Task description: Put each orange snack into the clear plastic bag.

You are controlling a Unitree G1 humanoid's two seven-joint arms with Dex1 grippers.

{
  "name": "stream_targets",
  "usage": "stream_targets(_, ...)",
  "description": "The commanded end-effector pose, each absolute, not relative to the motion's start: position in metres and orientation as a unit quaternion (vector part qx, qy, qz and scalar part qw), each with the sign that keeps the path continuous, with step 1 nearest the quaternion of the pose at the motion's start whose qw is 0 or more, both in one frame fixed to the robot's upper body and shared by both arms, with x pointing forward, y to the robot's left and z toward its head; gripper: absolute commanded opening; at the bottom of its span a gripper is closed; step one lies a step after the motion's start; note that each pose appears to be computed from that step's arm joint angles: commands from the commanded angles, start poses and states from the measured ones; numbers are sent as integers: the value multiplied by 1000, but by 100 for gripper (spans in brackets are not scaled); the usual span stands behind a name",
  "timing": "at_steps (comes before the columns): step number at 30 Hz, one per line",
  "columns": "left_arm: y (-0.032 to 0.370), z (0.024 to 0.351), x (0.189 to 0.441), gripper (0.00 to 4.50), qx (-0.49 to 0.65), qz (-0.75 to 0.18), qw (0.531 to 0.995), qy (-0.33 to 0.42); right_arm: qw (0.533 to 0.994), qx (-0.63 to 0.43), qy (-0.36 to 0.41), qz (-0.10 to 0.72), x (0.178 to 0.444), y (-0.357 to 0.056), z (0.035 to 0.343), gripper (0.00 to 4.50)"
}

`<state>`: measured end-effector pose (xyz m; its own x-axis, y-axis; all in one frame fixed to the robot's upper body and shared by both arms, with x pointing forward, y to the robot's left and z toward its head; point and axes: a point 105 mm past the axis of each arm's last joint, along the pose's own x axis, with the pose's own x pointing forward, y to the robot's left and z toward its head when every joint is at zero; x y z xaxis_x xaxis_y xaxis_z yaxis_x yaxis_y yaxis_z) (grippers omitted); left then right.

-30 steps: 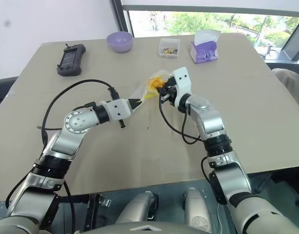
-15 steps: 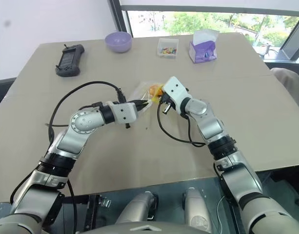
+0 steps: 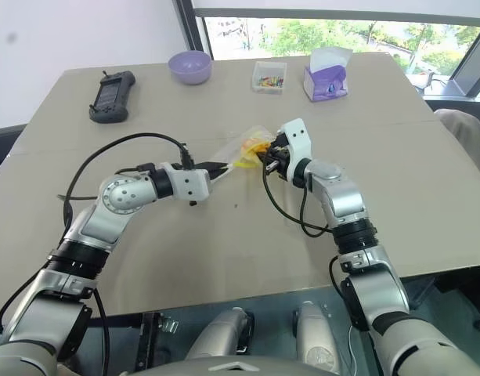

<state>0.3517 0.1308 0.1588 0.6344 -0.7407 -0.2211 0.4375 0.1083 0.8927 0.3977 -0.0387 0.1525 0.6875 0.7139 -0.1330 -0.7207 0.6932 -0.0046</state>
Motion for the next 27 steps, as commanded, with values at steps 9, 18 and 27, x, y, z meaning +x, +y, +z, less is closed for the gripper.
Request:
stream_targets(9,95,170,340,0,500,-466,704,-192,944,-32,35,326,388,-83,171,36)
stream_targets(18,100,172,339,0,487,-466,715,-184,943,-108,7,316,380,-64,168,36)
stream_targets(27,103,170,339,0,486,-443,731,-180,877,-357,-31,321,386,-40,125,36)
